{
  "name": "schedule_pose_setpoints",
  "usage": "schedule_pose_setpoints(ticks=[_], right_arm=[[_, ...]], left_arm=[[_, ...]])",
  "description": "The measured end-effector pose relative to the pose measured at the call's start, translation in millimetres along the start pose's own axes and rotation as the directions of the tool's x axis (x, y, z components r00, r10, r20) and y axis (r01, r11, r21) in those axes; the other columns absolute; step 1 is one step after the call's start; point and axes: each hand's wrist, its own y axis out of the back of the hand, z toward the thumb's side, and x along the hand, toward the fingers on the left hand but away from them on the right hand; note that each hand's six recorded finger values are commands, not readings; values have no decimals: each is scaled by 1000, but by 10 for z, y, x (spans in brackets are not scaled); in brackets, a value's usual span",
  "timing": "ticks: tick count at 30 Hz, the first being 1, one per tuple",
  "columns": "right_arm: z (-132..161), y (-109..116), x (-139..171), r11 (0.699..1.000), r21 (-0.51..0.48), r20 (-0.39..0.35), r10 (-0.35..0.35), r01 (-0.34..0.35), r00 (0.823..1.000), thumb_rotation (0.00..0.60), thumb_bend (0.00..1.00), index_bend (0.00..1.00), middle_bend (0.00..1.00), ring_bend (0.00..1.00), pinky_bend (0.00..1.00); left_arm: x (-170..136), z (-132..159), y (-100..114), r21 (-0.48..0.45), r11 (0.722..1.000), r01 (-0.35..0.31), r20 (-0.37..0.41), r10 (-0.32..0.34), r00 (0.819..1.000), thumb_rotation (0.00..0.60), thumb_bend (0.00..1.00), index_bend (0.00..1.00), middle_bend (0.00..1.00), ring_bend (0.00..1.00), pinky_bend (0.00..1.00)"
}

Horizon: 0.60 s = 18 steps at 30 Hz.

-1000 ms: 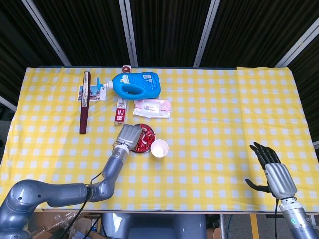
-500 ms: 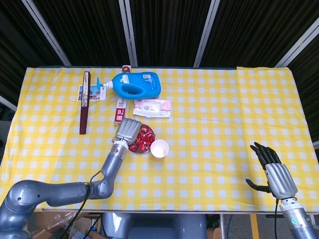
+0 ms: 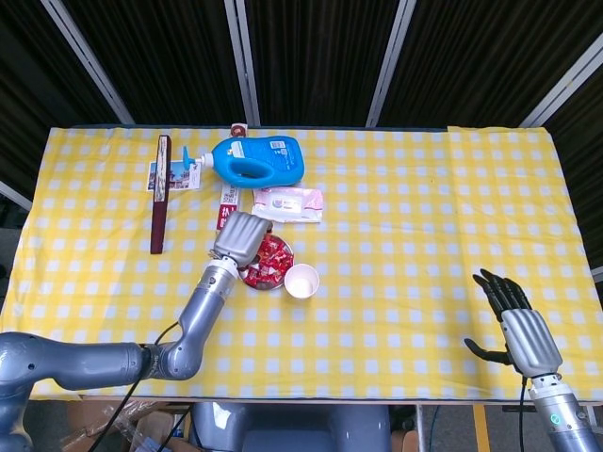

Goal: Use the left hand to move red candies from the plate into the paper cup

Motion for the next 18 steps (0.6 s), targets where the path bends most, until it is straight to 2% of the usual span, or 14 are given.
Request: schedule_pose_setpoints(ticks=[8,18], right_arm=[[-2,5,0,1000,-2,1,-2,2,1000,600,277,0,0,0,0],[6,21,-1,1000,-2,-6,-12,12,1000,600,277,0,0,0,0]], left_arm=[[-68,344,214,18,999,-26,82,25,996,600,459,596,673,837,906],[-61,638,127,132,991,-3,135,-15,991,600,459,600,684,837,906]])
